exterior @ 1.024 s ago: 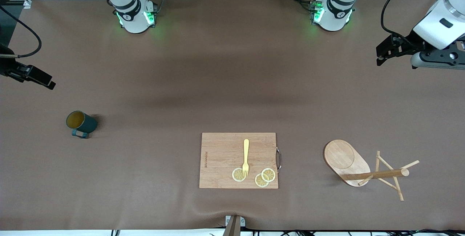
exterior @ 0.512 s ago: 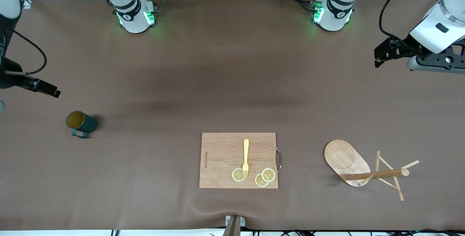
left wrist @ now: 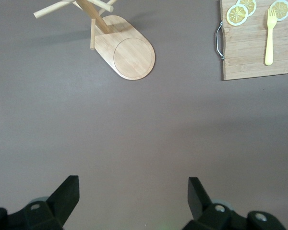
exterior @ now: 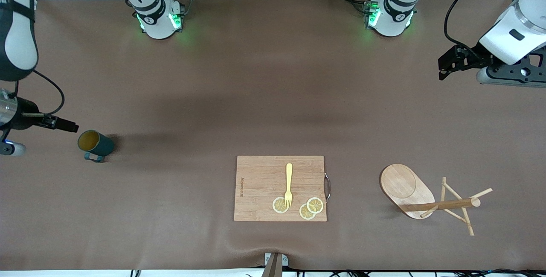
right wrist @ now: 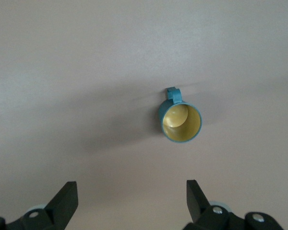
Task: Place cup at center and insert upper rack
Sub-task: 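Reach the right gripper toward the teal mug, then lower the right gripper and grasp the teal mug by its rim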
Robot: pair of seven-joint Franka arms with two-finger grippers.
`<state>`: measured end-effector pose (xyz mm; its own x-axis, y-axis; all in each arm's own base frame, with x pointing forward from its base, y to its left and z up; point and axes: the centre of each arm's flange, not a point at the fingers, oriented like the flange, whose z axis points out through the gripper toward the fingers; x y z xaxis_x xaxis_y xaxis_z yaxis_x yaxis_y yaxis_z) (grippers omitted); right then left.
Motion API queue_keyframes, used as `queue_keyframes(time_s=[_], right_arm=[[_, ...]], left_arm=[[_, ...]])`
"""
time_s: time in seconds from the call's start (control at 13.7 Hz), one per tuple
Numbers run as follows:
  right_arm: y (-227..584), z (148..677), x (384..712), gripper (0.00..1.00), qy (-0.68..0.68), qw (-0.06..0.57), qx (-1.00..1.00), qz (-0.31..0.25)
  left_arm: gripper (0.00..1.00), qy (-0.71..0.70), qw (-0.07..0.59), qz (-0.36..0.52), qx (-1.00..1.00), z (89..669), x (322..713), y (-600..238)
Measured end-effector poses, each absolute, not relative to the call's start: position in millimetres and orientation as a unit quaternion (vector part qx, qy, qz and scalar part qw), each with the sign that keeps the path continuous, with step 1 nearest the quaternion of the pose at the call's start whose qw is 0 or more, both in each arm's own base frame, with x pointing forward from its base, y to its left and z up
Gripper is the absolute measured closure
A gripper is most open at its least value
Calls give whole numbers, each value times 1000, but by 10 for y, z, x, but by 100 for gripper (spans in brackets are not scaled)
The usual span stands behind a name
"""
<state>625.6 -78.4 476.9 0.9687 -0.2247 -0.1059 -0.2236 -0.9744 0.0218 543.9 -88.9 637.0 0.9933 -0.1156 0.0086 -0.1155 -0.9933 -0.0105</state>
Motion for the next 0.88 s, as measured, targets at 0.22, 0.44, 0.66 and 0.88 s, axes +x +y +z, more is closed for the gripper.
queue_keyframes(time_s=[0.22,0.44,0.66,0.88], right_arm=[[-825,4370,6292,0,-112,5,992,-55],[-855,4008,6323,0,-114,5,991,-75],[-1003,3710,6287,0,-117,9,989,-89],[-1045,3405,6239,0,-116,11,989,-88]], left_arm=[[0,56,5,-4,-998,6363,5445,-870],[0,56,5,-1,-998,6334,5462,-868],[0,56,5,0,-998,6322,5469,-867],[0,55,5,0,-998,6315,5474,-860]])
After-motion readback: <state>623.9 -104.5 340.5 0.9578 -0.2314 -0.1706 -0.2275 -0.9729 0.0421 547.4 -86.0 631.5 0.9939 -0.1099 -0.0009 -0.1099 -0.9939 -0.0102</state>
